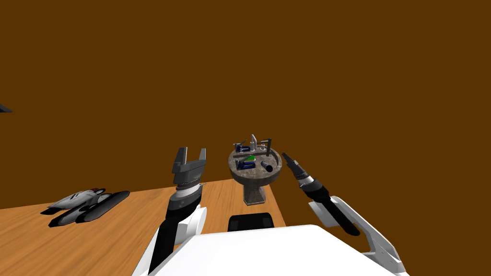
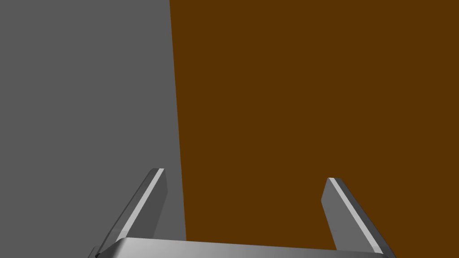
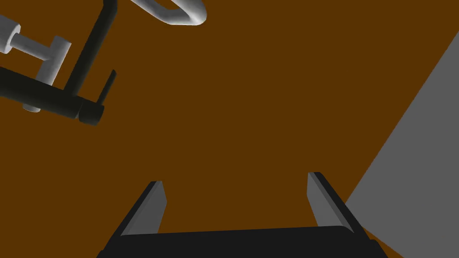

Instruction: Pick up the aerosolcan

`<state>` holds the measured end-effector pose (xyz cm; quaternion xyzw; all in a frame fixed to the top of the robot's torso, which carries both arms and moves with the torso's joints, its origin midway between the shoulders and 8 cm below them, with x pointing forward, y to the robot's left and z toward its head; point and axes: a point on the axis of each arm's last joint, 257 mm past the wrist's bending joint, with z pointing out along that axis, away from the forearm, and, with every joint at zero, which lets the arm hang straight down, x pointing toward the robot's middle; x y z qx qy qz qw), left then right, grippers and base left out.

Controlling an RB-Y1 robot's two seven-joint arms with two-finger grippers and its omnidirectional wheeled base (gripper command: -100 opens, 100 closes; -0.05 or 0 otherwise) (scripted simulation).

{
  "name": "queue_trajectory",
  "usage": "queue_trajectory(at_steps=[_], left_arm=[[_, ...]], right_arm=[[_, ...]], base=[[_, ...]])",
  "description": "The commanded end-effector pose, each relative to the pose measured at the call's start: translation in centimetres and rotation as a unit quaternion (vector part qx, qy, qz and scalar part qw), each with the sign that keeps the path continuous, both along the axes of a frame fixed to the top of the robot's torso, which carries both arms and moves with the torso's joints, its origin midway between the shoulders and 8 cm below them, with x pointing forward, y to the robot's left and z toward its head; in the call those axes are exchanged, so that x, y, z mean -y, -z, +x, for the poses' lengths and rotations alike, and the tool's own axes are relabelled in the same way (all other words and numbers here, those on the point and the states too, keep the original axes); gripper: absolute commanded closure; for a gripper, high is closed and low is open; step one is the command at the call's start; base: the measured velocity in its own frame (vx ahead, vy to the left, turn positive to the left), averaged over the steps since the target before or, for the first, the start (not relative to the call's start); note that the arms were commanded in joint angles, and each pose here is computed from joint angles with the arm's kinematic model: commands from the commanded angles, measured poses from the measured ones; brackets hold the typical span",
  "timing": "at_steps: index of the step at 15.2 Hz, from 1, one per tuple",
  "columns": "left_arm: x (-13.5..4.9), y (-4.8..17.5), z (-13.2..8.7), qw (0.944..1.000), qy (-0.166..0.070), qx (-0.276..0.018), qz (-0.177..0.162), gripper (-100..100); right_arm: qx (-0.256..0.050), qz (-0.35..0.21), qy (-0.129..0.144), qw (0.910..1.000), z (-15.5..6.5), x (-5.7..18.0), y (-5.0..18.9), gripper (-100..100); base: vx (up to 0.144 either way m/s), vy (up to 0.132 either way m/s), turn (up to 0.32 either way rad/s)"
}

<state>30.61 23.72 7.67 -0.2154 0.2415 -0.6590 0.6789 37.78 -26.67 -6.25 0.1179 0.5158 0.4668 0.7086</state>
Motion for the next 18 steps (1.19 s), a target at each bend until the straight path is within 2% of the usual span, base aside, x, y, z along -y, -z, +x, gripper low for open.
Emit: queue_trajectory(at_steps=[1, 4, 8, 12, 13, 14, 15, 16, 18], left_arm=[[0.0, 0.0, 0.0, 1.0000, 0.000, 0.000, 0.000, 0], [0.0, 0.0, 0.0, 1.0000, 0.000, 0.000, 0.000, 0], [0.0, 0.0, 0.0, 1.0000, 0.000, 0.000, 0.000, 0], [0.0, 0.0, 0.0, 1.0000, 0.000, 0.000, 0.000, 0], [0.0, 0.0, 0.0, 1.0000, 0.000, 0.000, 0.000, 0], [0.0, 0.0, 0.0, 1.0000, 0.000, 0.000, 0.000, 0], [0.0, 0.0, 0.0, 1.0000, 0.000, 0.000, 0.000, 0], [0.0, 0.0, 0.0, 1.0000, 0.000, 0.000, 0.000, 0], [0.0, 0.0, 0.0, 1.0000, 0.000, 0.000, 0.000, 0]], right_arm=[[-0.022, -0.040, -0.002, 0.9990, 0.4, 0.3, 2.4, -100], [-0.052, -0.077, 0.001, 0.9957, 0.8, 1.4, 5.2, -100], [-0.098, -0.152, 0.002, 0.9836, 0.9, 3.5, 9.9, -100], [-0.143, -0.228, 0.003, 0.9632, 0.6, 6.4, 14.3, -100], [-0.153, -0.256, 0.000, 0.9546, 0.3, 7.1, 15.5, -100], [-0.163, -0.266, 0.002, 0.9501, 0.2, 8.0, 16.2, -100], [-0.166, -0.266, 0.004, 0.9495, 0.2, 8.3, 16.4, -100], [-0.179, -0.302, 0.000, 0.9366, -0.1, 9.5, 17.7, -100], [-0.188, -0.304, 0.005, 0.9340, -0.3, 10.3, 18.3, -100]], base=[[-0.015, 0.067, 0.058], [-0.026, 0.080, 0.074], [-0.016, 0.106, 0.078], [-0.019, 0.120, 0.080], [-0.013, 0.123, 0.080], [-0.011, 0.121, 0.070], [-0.004, 0.085, 0.021], [-0.003, 0.097, 0.086], [-0.002, 0.080, 0.052]])
